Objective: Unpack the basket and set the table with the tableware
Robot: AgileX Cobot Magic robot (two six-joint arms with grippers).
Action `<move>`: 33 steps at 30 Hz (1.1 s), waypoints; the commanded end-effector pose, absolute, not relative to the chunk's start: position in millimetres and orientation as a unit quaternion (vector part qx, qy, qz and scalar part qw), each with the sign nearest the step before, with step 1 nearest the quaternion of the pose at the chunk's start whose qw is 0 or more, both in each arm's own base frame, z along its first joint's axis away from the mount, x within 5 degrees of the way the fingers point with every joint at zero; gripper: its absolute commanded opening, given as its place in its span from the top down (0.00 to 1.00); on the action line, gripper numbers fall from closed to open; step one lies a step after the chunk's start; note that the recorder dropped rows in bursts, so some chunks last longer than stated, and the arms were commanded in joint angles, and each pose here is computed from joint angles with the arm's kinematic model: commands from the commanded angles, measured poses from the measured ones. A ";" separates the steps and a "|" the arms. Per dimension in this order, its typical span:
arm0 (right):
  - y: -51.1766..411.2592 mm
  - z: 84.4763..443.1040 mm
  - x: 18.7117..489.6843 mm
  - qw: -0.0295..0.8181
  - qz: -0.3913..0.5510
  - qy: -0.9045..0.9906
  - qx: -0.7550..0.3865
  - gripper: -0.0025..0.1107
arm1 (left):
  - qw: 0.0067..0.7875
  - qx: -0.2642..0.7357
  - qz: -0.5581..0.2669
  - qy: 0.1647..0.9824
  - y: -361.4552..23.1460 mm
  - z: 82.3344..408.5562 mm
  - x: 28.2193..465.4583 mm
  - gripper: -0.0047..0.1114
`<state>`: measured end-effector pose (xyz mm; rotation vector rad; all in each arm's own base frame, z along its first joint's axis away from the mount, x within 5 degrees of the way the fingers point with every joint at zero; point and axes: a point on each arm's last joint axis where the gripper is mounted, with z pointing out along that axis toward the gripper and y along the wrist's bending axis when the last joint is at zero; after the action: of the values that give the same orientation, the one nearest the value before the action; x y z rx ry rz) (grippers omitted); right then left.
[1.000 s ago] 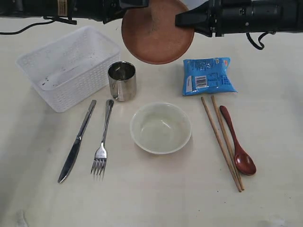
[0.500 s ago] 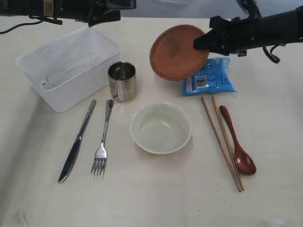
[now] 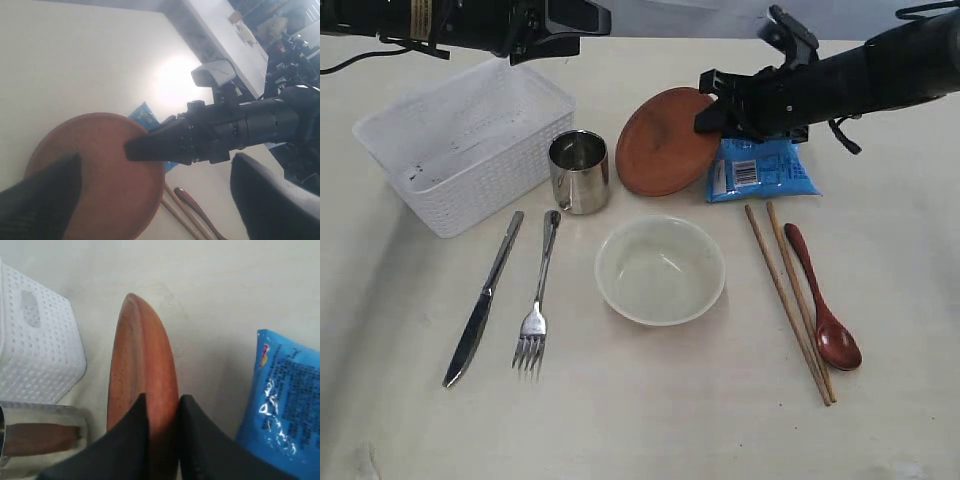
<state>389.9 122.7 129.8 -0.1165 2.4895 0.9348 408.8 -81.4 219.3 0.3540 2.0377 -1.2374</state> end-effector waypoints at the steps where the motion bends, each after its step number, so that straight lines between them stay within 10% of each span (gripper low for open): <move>1: 121.6 125.0 388.9 0.233 0.332 0.914 -0.032 0.98 | 0.357 0.140 -0.481 0.788 -81.6 222.2 407.9 0.31; 4: 122.8 107.7 387.3 0.205 0.337 0.919 -0.023 0.90 | 0.357 0.140 -0.481 0.788 -81.6 222.2 407.9 0.31; 7: 122.7 102.2 386.6 0.196 0.340 0.920 -0.024 0.59 | 0.357 0.140 -0.481 0.788 -81.6 222.2 407.9 0.31; 33: 99.8 217.9 372.0 0.322 0.294 0.888 -0.146 0.50 | 0.464 0.124 -0.141 0.866 -19.7 234.3 390.2 0.44</move>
<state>380.5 98.6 204.2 -0.2852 2.3452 0.7540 389.6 -34.6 245.2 0.4053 2.0844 -0.5246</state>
